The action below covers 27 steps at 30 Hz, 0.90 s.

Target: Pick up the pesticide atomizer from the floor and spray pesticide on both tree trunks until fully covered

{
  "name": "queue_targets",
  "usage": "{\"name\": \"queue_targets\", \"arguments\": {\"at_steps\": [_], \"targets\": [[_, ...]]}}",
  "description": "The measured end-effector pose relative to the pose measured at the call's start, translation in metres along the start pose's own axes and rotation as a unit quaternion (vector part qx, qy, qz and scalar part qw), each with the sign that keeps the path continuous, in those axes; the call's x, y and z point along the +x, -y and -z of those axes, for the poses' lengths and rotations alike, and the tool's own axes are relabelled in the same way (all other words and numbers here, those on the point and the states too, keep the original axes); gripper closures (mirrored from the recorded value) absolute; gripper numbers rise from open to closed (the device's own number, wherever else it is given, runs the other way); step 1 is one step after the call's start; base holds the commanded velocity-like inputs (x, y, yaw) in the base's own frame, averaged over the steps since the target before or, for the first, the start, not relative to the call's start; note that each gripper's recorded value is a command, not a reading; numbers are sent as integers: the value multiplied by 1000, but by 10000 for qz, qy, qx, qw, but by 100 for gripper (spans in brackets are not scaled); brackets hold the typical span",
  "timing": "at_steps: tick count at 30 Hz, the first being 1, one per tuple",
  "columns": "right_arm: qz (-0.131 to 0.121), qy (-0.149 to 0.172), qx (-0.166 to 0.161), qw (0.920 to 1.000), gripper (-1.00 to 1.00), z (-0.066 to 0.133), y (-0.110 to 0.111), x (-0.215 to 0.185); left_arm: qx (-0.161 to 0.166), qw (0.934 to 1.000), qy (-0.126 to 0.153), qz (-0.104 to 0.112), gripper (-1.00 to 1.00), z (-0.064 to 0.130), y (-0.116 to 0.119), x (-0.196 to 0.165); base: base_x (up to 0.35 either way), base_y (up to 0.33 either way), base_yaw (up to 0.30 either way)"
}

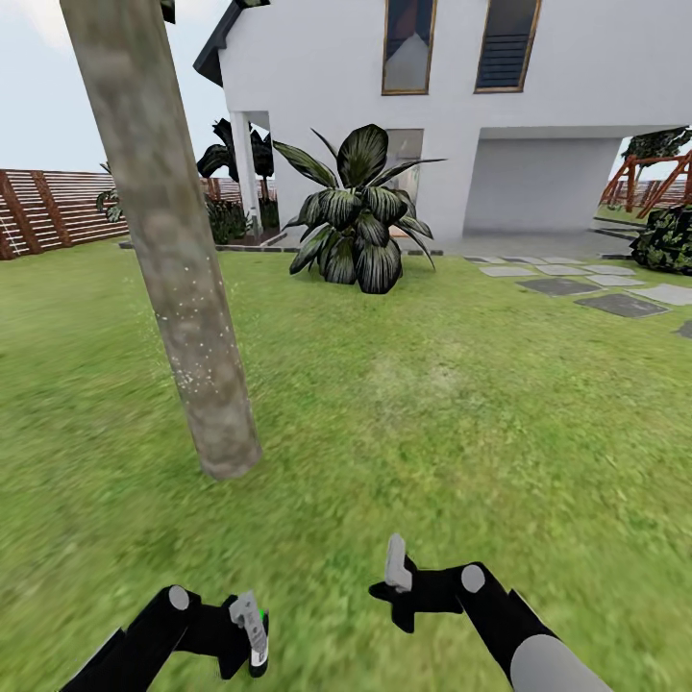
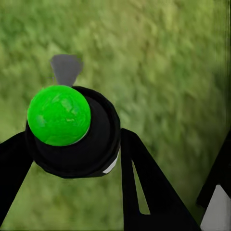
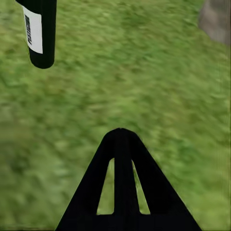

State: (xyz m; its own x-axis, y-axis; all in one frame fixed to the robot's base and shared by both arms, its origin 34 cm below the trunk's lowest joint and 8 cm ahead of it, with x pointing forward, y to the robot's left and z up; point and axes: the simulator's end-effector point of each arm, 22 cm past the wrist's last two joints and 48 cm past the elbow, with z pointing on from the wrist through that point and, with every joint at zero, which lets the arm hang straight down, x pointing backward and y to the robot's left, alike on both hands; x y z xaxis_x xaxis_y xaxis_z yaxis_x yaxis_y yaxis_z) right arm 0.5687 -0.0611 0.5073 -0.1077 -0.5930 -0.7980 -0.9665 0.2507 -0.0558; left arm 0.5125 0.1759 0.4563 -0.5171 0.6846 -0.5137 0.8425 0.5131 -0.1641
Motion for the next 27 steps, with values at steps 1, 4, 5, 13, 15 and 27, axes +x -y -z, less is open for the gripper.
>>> {"name": "queue_targets", "arguments": {"at_steps": [1, 4, 5, 13, 15, 27], "targets": [[23, -13, -44, 10000, 100, 0, -1, 0, 44, 10000, 12, -86, 100, -3, 4, -7, 0, 0, 0], [67, -4, -45, 10000, 100, 2, 4, -4, 130, 9997, -62, -205, 100, -10, 10, -25, 0, 0, 0], [75, -1, -44, 10000, 100, 2, 5, -5, 150, 9996, -101, -227, 100, -11, 11, -27, 0, 0, 0], [110, 13, -44, 9999, 100, 2, 9, -9, 210, 9959, -447, -759, 100, -28, 30, -38, 0, 0, 0], [113, 23, -56, 9999, 100, 2, 9, -10, 231, 9951, -436, -857, 100, -33, 35, -48, 0, 0, 0], [127, 193, -225, 9995, 100, -11, -3, -31, 28, 9917, -701, -1076, 100, -38, 33, -86, 0, 0, 0]]}}
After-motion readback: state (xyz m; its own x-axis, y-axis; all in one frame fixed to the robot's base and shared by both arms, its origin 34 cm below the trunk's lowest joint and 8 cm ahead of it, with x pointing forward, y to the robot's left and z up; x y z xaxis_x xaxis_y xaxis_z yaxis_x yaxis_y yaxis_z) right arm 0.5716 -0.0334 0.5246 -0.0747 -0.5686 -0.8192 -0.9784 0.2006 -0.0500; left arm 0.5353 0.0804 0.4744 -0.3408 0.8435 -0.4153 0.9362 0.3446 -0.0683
